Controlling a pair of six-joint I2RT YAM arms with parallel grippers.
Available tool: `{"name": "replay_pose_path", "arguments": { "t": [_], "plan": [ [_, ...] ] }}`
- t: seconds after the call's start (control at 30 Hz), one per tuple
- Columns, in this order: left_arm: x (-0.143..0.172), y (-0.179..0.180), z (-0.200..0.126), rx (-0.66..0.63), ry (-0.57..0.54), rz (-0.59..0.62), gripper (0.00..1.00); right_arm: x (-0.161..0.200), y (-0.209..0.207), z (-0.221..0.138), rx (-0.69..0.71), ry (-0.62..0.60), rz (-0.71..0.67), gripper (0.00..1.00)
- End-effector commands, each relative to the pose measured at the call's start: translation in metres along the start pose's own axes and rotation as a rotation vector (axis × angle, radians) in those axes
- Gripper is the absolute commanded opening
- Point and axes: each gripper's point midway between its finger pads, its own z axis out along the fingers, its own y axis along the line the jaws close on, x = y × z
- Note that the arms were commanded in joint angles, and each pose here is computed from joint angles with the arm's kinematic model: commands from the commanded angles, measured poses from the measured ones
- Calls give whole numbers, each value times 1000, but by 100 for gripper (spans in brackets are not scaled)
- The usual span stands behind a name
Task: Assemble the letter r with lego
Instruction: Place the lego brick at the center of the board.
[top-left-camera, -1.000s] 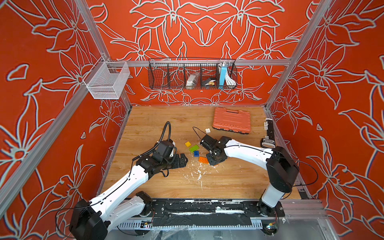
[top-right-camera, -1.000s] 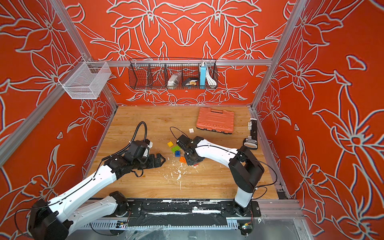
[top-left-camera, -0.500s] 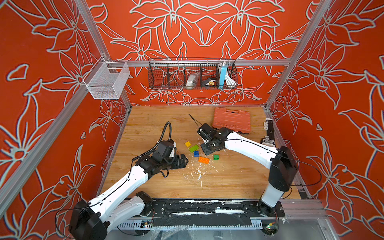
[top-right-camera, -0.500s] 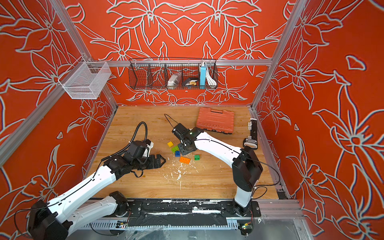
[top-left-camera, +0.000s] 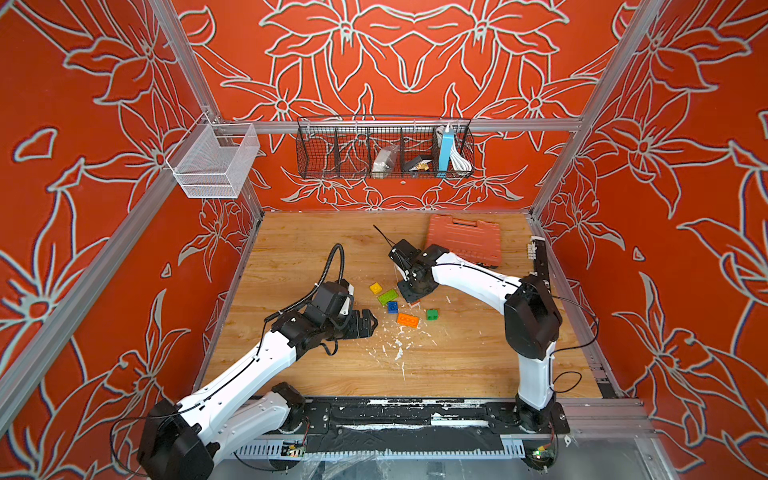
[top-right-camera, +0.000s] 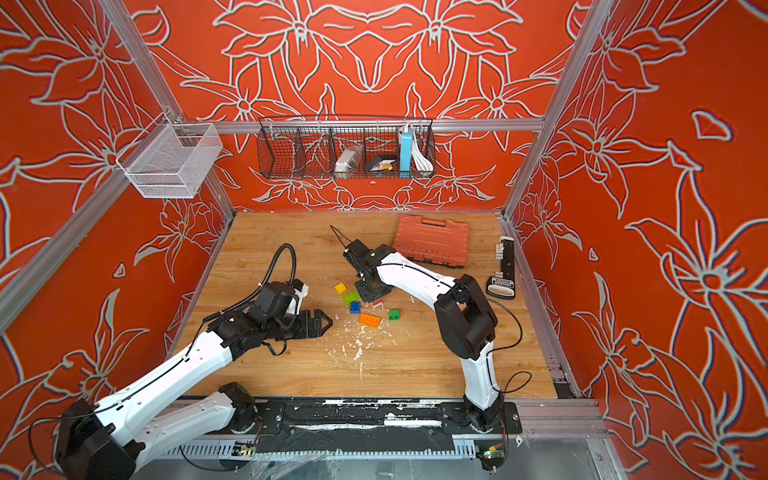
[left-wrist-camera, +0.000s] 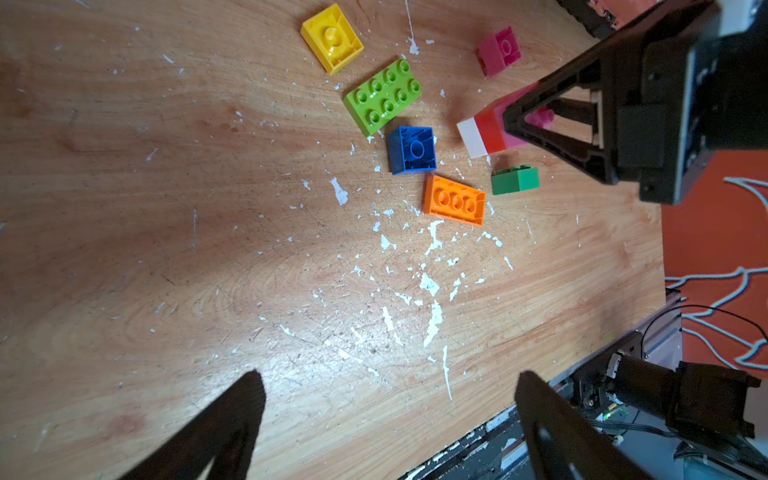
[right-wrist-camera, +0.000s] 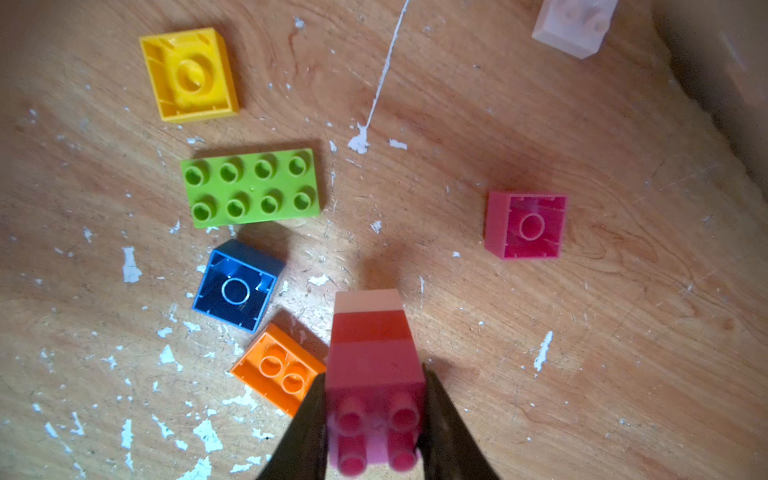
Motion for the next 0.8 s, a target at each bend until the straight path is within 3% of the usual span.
{"name": "replay_pose_path", "arguments": {
  "t": [0.0,0.2,0.47,0.67,0.77],
  "plan": [
    [3,4,0,-15,3,14,95,1,0,5,-3,33,-15,0],
    [3,7,0,-36,5,10,97,4,0,12,-2,56,-14,13],
    [2,12,0,-73,9,7,98,7,1,13,-11,66,-6,46],
    [-1,16,6,-108,24,6,99,-1,1,-10,-35,13,-2,64],
    [-7,17,7,-144,25,8,97,-3,1,-30,-64,-43,4,66]
  ]
}}
